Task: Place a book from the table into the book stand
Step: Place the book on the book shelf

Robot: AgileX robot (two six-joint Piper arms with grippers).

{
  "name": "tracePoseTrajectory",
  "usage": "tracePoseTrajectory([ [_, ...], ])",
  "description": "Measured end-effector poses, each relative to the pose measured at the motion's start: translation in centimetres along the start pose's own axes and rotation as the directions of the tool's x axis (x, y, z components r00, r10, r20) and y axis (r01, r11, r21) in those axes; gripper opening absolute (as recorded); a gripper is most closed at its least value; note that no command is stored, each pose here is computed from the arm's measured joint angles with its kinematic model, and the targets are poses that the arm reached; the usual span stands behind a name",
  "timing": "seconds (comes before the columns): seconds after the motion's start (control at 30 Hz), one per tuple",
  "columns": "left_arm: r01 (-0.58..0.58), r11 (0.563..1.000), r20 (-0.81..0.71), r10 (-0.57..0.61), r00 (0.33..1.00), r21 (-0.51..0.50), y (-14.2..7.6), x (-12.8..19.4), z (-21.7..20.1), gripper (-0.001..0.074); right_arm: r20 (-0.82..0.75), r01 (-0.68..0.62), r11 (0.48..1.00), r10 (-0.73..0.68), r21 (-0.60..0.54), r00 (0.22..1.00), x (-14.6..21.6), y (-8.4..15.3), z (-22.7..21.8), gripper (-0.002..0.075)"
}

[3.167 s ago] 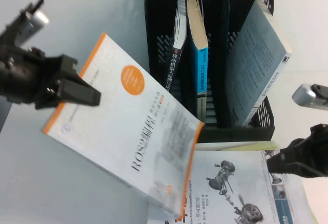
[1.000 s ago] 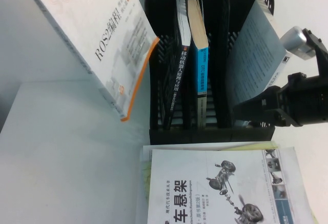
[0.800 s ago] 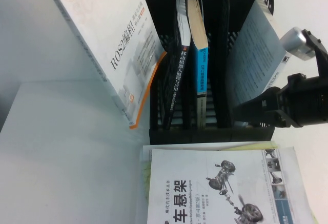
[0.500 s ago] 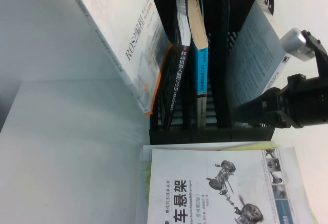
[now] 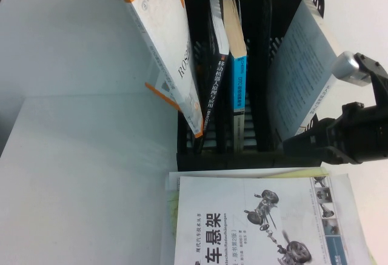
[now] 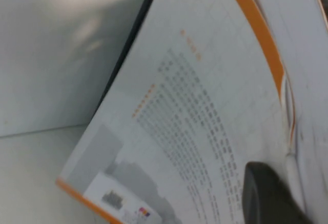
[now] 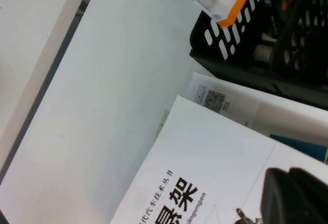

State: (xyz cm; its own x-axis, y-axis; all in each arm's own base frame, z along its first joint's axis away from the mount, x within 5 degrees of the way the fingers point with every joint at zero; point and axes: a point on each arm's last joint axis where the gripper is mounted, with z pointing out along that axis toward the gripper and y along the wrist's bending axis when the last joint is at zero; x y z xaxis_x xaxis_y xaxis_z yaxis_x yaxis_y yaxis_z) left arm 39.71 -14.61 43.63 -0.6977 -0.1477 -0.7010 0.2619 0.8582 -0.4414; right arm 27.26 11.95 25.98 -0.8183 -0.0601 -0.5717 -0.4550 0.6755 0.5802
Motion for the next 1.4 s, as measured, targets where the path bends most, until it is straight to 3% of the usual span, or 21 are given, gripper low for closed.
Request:
tracePoseTrajectory([
  [0.53,-0.263,0.964,0.003,0.263,0.965,0.045,-4.4,1.6,2.3,0.0101,-0.018,0.028,0.999,-0.027,0.02,0.999,0.2,-0.2,0.0,-0.0003],
  [0.73,-0.356,0.932,-0.044,0.36,0.932,0.074,-8.9,2.4,-1.0,0.0101,-0.009,0.032,0.999,-0.032,0.037,0.999,0.1,-0.3,0.0,-0.0003],
  [0.97,-0.409,0.912,0.07,0.406,0.911,0.034,-13.2,3.0,-8.2,0.0101,-0.002,0.034,0.998,-0.034,0.045,0.999,0.0,-0.4,0.0,-0.0003],
  [1.1,-0.397,0.918,0.108,0.395,0.912,-0.004,-13.4,2.9,-10.7,0.0101,-0.002,0.034,0.998,-0.034,0.045,0.999,0.0,-0.4,0.0,-0.0003],
  [1.4,-0.37,0.92,0.12,0.384,0.915,-0.125,-12.4,2.4,-11.1,0.0101,-0.012,0.034,0.999,-0.033,0.034,0.999,0.1,-0.3,0.0,-0.0003],
])
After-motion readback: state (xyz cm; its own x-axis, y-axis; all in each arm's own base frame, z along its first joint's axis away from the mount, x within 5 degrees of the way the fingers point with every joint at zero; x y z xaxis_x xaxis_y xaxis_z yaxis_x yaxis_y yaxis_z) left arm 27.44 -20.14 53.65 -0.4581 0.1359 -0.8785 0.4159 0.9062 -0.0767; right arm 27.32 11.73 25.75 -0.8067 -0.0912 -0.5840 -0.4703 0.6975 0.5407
